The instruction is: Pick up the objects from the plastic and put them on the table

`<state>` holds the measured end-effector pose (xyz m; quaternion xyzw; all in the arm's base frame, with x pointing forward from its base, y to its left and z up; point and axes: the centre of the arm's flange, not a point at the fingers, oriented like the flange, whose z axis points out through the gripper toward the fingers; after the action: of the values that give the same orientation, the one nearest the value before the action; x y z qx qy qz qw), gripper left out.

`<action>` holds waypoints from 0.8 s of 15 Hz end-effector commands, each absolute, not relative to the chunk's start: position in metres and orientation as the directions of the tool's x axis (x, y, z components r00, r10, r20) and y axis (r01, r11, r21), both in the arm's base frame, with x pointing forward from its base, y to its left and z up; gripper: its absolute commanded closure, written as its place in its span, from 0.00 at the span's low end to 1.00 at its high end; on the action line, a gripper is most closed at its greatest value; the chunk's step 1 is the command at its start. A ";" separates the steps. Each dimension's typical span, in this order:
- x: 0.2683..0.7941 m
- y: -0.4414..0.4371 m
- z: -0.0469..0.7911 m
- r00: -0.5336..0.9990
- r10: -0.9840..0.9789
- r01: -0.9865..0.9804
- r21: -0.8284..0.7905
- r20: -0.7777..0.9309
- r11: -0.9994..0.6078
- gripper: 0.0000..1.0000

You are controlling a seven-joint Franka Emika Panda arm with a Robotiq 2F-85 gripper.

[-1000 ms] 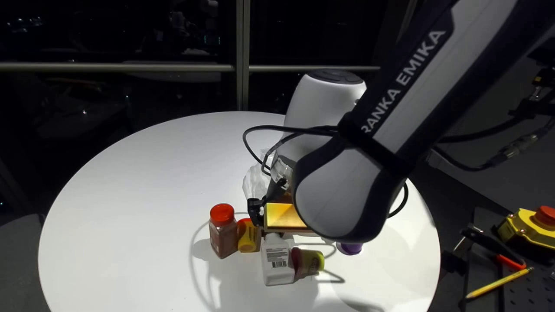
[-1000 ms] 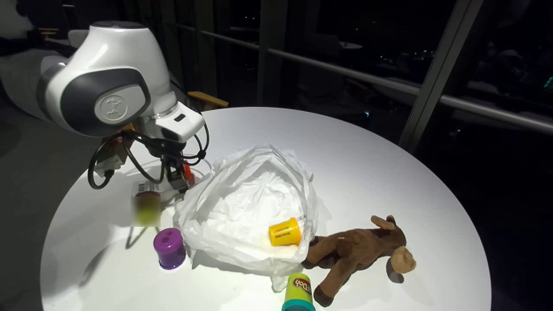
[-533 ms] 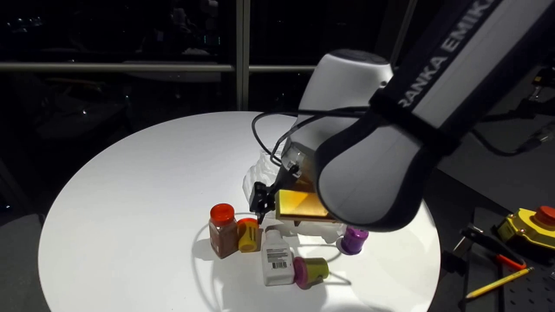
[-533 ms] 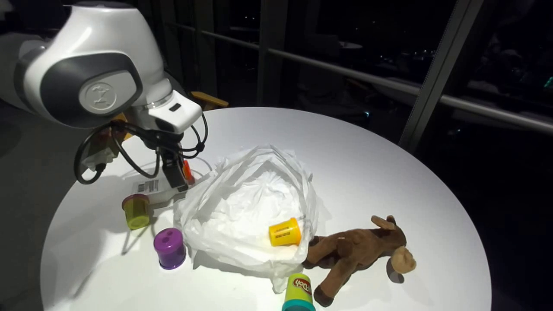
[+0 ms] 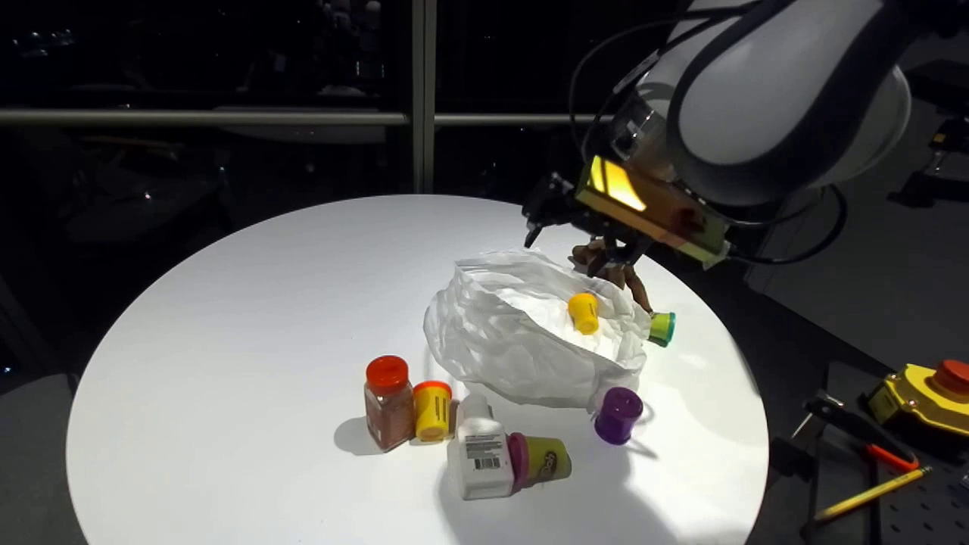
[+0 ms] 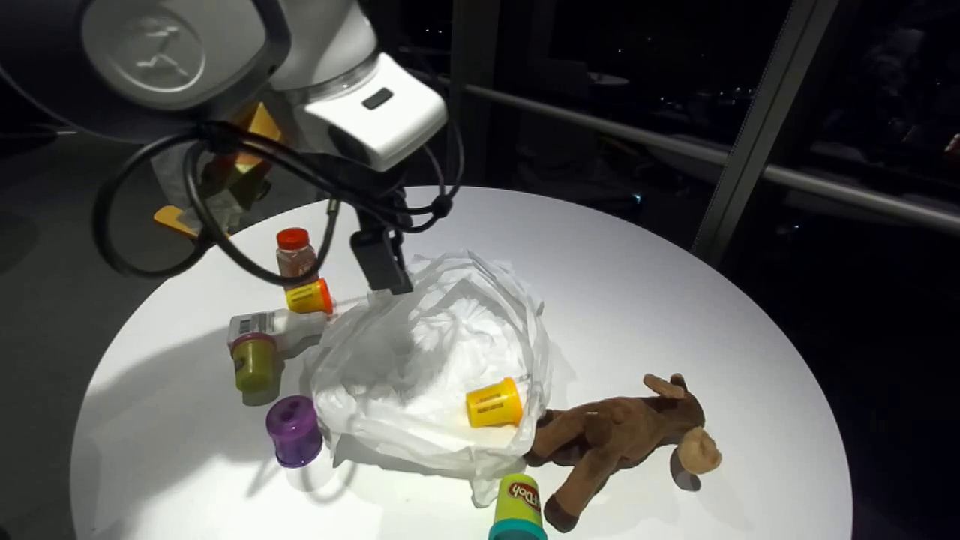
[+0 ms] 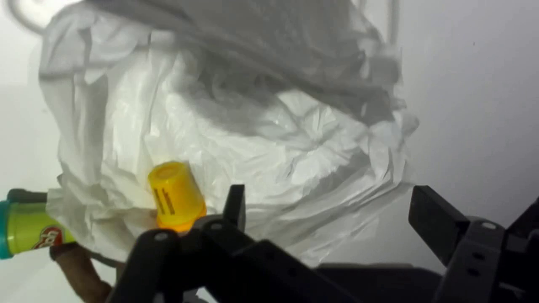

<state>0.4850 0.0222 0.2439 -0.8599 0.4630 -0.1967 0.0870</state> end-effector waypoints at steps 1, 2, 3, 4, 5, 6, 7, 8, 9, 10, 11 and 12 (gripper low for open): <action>0.512 -0.037 0.258 0.407 -0.877 -0.821 -0.319 0.256 -0.474 0.00; 0.520 -0.052 0.251 0.393 -0.885 -0.841 -0.293 0.248 -0.455 0.00; 0.527 -0.064 0.243 0.389 -0.892 -0.857 -0.264 0.231 -0.442 0.00; 0.532 -0.072 0.234 0.388 -0.896 -0.869 -0.240 0.214 -0.433 0.00; 0.536 -0.078 0.225 0.395 -0.898 -0.877 -0.211 0.194 -0.432 0.00; 0.539 -0.080 0.217 0.402 -0.898 -0.883 -0.186 0.177 -0.432 0.00; 0.539 -0.081 0.210 0.409 -0.898 -0.886 -0.163 0.163 -0.433 0.00; 0.537 -0.081 0.203 0.421 -0.893 -0.885 -0.142 0.159 -0.442 0.00; 0.536 -0.081 0.196 0.429 -0.890 -0.884 -0.131 0.157 -0.449 0.00; 0.533 -0.084 0.190 0.433 -0.887 -0.883 -0.121 0.163 -0.453 0.00; 0.530 -0.087 0.183 0.435 -0.885 -0.884 -0.111 0.165 -0.455 0.00; 0.528 -0.092 0.174 0.438 -0.885 -0.885 -0.096 0.159 -0.456 0.00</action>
<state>0.5207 -0.0823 0.1887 -0.8473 0.5219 -0.0987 0.0092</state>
